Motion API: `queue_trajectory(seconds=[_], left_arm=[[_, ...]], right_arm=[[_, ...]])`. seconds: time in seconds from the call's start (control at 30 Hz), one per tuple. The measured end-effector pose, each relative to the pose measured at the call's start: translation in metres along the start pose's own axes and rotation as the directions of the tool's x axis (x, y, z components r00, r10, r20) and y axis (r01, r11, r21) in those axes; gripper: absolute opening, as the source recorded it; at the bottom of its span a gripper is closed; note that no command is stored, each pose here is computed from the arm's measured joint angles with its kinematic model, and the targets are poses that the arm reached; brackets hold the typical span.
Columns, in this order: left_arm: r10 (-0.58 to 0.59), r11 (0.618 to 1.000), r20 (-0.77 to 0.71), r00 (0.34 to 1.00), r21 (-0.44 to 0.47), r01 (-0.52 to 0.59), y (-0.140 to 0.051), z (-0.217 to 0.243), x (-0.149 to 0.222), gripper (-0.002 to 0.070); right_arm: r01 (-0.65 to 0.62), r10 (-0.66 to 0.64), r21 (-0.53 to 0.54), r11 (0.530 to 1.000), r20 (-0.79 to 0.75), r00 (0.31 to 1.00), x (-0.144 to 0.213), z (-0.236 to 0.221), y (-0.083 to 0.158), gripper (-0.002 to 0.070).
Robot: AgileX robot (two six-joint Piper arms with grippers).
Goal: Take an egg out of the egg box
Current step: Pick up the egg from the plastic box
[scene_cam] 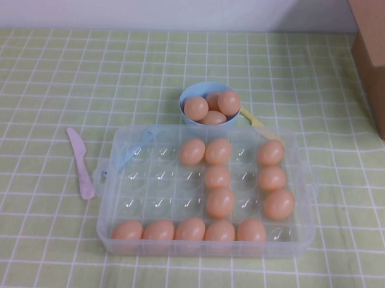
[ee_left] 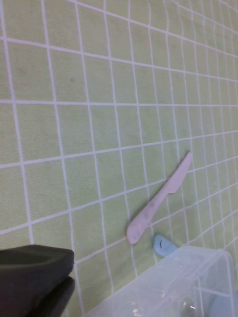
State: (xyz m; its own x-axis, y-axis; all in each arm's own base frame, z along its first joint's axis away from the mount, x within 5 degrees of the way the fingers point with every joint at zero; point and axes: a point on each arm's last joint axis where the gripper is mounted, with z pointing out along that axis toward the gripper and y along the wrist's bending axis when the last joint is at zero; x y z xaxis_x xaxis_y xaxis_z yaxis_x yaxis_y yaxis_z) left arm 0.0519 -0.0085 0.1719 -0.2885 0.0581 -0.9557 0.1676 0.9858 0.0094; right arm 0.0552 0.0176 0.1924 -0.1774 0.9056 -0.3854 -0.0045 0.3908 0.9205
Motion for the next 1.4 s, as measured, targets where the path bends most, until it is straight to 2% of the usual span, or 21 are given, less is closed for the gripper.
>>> queue_trajectory(seconds=[0.2,0.3,0.4,0.47,0.57,0.6,0.67,0.77,0.87,1.0,1.03,1.07,1.23,1.4], left_arm=[[0.000,1.000,0.000,1.000,0.000,0.000,0.000,0.000,0.000,-0.0004],[0.000,1.000,0.000,1.000,0.000,0.000,0.000,0.000,0.000,-0.0004],[0.000,1.000,0.000,1.000,0.000,0.000,0.000,0.000,0.000,-0.0004],[0.000,1.000,0.000,1.000,0.000,0.000,0.000,0.000,0.000,-0.0004],[0.000,1.000,0.000,1.000,0.000,0.000,0.000,0.000,0.000,-0.0004],[0.000,1.000,0.000,1.000,0.000,0.000,0.000,0.000,0.000,-0.0004],[0.000,1.000,0.000,1.000,0.000,0.000,0.000,0.000,0.000,-0.0004],[0.000,1.000,0.000,1.000,0.000,0.000,0.000,0.000,0.000,-0.0004],[0.000,1.000,0.000,1.000,0.000,0.000,0.000,0.000,0.000,-0.0004],[0.000,1.000,0.000,1.000,0.000,0.000,0.000,0.000,0.000,-0.0004],[0.000,1.000,0.000,1.000,0.000,0.000,0.000,0.000,0.000,-0.0004],[0.000,1.000,0.000,1.000,0.000,0.000,0.000,0.000,0.000,-0.0004],[0.000,1.000,0.000,1.000,0.000,0.000,0.000,0.000,0.000,-0.0004],[0.000,1.000,0.000,1.000,0.000,0.000,0.000,0.000,0.000,-0.0004]], right_arm=[[0.061,-0.061,0.009,0.998,0.003,0.998,0.000,0.000,-0.001,-0.0019],[0.221,-0.221,0.007,0.975,-0.013,0.975,0.000,0.000,0.001,-0.0019],[0.402,-0.404,-0.041,0.915,-0.041,0.914,-0.002,-0.004,0.021,-0.0019],[0.514,-0.517,-0.055,0.856,-0.098,0.850,-0.007,-0.004,0.040,-0.0019],[0.638,-0.625,-0.055,0.768,-0.281,0.728,-0.014,0.005,0.065,-0.0019],[0.657,-0.636,-0.057,0.751,-0.328,0.698,-0.015,0.008,0.070,-0.0019],[0.706,-0.637,-0.069,0.705,-0.499,0.587,-0.021,0.021,0.081,-0.0019],[0.734,-0.619,-0.117,0.670,-0.634,0.464,-0.031,0.044,0.098,-0.0019],[0.724,-0.563,-0.154,0.673,-0.742,0.365,-0.039,0.076,0.104,-0.0019],[0.716,-0.546,-0.231,0.659,-0.802,0.243,-0.038,0.112,0.112,-0.0019],[0.716,-0.548,-0.275,0.642,-0.818,0.177,-0.032,0.125,0.114,-0.0019],[0.715,-0.558,-0.299,0.632,-0.815,0.153,-0.029,0.129,0.117,-0.0019],[0.760,-0.532,-0.392,0.519,-0.844,-0.072,0.007,0.173,0.128,-0.0019],[0.799,-0.476,-0.444,0.405,-0.849,-0.231,0.043,0.212,0.132,-0.0019]])
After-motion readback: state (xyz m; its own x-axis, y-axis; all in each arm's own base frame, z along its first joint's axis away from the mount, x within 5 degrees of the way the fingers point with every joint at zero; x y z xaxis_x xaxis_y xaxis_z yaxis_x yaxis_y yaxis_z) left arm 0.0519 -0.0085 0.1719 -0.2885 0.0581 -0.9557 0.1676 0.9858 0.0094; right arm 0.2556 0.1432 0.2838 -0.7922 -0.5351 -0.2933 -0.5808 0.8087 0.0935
